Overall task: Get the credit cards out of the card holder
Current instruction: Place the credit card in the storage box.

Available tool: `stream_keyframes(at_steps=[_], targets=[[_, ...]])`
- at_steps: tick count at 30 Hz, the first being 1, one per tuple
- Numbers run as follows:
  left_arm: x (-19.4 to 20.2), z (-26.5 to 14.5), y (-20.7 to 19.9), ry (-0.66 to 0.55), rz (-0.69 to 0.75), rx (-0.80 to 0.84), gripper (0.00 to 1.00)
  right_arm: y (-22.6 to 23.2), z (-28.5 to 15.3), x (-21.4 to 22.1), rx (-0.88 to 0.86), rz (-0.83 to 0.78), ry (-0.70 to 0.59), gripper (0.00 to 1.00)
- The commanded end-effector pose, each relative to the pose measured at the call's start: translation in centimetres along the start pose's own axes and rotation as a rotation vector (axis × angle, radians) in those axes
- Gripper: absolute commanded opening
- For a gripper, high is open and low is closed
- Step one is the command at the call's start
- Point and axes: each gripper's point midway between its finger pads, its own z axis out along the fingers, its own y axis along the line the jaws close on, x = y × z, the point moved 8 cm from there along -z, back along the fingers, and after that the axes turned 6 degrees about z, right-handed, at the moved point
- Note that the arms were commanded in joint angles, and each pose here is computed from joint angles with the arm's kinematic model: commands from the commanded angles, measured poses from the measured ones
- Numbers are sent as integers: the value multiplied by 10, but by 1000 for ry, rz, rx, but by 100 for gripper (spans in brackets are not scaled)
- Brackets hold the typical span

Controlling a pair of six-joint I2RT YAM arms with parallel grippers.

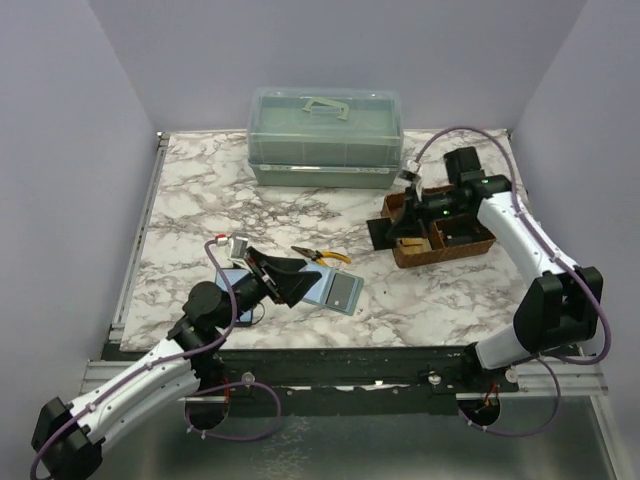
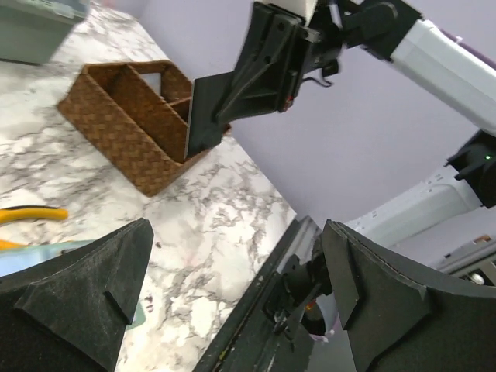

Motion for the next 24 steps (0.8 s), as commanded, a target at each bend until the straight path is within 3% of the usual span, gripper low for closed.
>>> stream_keyframes(at_steps=[1,5,9,15,24], targets=[[16,-23,29,87,55,-239,99,-10,-72,19,281,-22,251,0],[20,-25,33,108,62,-264,99,-23,-130,18,568,-112,497,0],[25,-21,39,151,74,-287,99,-35,-160,16,707,-183,715,0],[28,-16,41,187,81,-296,99,-58,-181,16,787,-257,916,0],[32,-20,43,166,44,-294,99,-90,-174,41,712,-277,1047,1]])
